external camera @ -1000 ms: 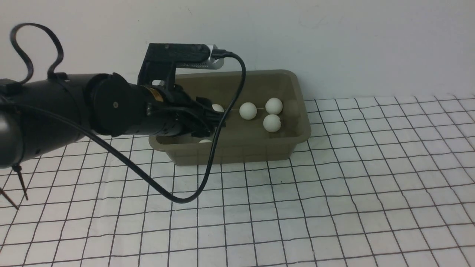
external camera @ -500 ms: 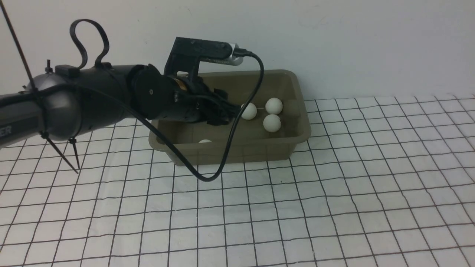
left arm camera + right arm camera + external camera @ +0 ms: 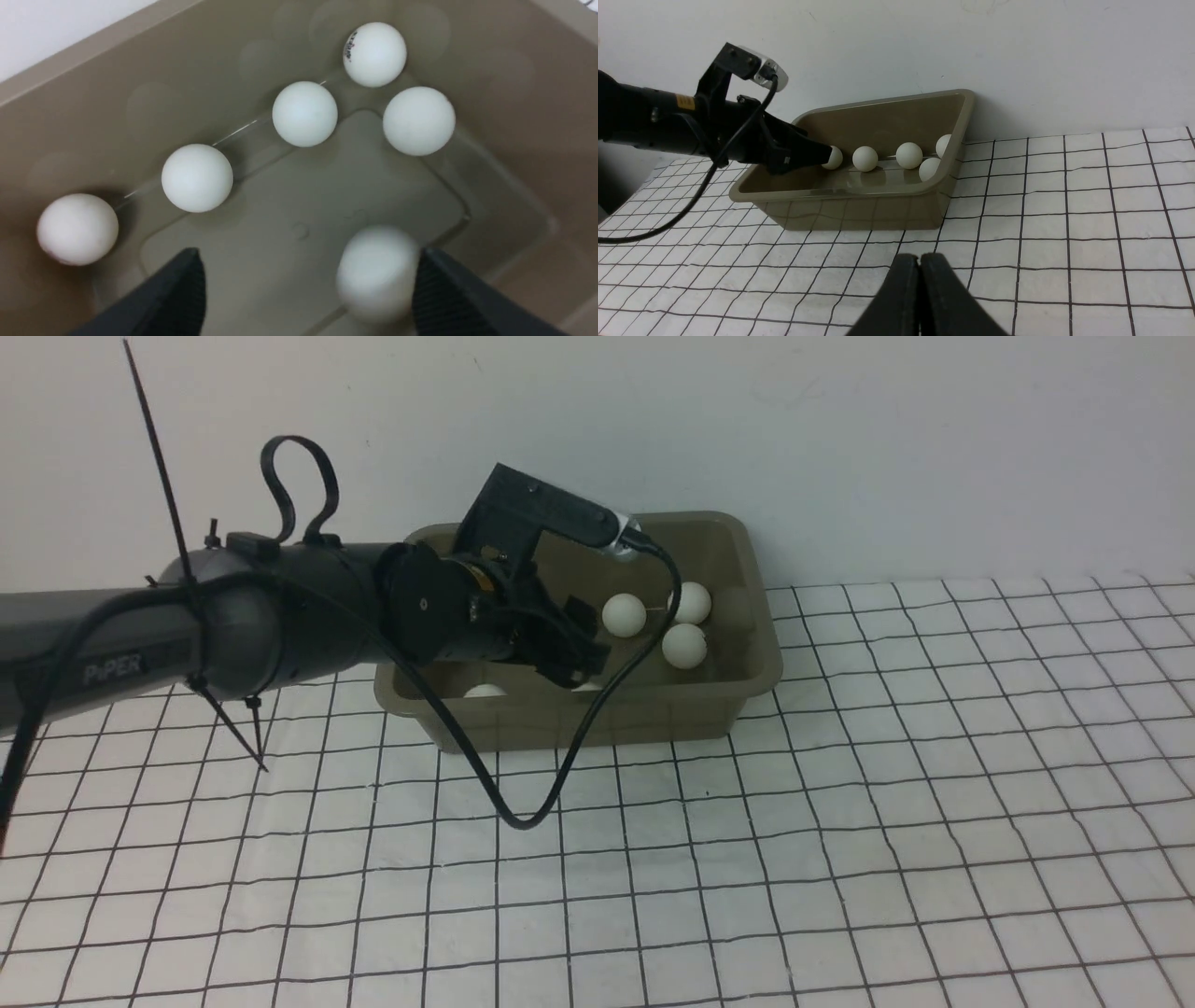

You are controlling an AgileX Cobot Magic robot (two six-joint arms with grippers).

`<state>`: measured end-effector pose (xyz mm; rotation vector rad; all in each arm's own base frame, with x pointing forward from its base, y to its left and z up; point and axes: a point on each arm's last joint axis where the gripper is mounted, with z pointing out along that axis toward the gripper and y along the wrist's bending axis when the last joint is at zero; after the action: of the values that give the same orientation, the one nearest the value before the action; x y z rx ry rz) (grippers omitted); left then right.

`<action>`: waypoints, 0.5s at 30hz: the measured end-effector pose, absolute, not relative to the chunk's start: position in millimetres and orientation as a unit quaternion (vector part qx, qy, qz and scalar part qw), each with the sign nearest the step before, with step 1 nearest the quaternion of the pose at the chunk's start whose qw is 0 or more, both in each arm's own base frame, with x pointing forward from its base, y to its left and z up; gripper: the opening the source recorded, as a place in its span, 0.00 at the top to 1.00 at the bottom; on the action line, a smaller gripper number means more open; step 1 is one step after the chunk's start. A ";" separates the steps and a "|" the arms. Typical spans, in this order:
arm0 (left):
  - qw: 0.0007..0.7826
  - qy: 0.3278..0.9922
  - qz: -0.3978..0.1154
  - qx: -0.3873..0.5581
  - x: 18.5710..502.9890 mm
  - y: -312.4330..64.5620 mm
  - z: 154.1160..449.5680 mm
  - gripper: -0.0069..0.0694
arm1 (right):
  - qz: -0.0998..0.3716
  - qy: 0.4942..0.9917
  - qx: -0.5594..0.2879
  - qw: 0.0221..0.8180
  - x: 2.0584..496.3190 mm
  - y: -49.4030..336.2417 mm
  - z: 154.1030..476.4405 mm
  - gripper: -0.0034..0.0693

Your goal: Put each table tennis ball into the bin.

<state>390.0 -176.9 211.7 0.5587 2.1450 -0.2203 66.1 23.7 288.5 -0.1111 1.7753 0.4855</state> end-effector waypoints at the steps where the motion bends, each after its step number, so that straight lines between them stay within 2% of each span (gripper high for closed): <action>1: 0.441 0.864 -0.089 0.224 390.3 -177.0 211.0 0.19 | 0.210 0.767 -0.048 0.604 66.1 23.7 288.5 0.98; 3: 0.440 0.865 -0.089 0.223 391.1 -177.2 208.7 0.15 | 0.210 0.767 -0.048 0.604 66.1 23.7 288.5 0.98; 8: 0.441 0.865 -0.091 0.223 389.7 -176.9 213.2 0.17 | 0.210 0.767 -0.048 0.604 66.1 23.7 288.5 0.98; 11: 0.436 0.865 -0.098 0.228 380.3 -174.6 233.2 0.30 | 0.211 0.767 -0.047 0.604 66.0 23.8 288.5 0.98; 13: 0.434 0.864 -0.103 0.232 372.0 -172.5 248.5 0.43 | 0.211 0.767 -0.047 0.604 66.0 23.8 288.5 0.98; 14: 0.430 0.866 -0.104 0.234 370.9 -172.2 249.7 0.45 | 0.211 0.767 -0.047 0.604 66.0 23.8 288.5 0.98; 15: 0.423 0.867 -0.109 0.239 362.9 -170.1 261.6 0.56 | 0.211 0.767 -0.047 0.604 66.0 23.8 288.5 0.98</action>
<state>362.9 -170.1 261.6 0.5988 2.1716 -0.2728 66.0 23.8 288.5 -0.1095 1.7763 0.4883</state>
